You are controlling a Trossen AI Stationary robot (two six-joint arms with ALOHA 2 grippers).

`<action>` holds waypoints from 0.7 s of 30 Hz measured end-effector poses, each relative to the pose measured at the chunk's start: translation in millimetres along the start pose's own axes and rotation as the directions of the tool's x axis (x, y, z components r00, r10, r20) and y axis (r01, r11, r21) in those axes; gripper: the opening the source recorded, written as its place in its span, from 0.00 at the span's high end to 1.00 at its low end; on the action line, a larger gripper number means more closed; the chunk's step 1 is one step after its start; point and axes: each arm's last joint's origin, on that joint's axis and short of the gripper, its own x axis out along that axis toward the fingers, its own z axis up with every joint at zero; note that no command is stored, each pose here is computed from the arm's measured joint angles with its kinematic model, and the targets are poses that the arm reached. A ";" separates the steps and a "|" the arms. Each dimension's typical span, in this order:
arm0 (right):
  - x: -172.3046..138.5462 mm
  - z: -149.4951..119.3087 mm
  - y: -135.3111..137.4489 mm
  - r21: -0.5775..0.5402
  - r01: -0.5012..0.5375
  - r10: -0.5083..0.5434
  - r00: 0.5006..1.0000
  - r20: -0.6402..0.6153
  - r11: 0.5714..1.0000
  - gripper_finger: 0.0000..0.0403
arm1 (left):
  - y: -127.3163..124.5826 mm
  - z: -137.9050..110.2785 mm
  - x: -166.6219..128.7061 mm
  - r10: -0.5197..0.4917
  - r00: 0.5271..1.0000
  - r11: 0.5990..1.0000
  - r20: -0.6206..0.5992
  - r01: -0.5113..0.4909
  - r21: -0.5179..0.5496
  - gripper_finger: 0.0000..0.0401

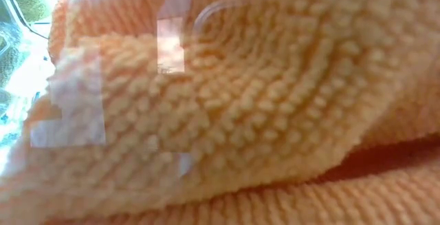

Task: Sort microfiber towel by color & place in baskets
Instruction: Put the green towel into the left transparent bin

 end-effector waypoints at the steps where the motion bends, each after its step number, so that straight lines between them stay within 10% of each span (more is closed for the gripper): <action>1: 0.0 0.0 0.0 0.006 -0.001 0.001 1.000 0.000 1.000 0.94 | -0.3 -0.9 2.2 0.001 1.000 1.000 -0.010 -0.001 0.002 0.54; 21: -0.1 -1.0 1.8 0.031 -0.057 0.059 0.998 -0.037 0.998 0.94 | -5.4 1.7 27.5 0.034 0.997 0.998 -0.072 -0.038 -0.057 0.53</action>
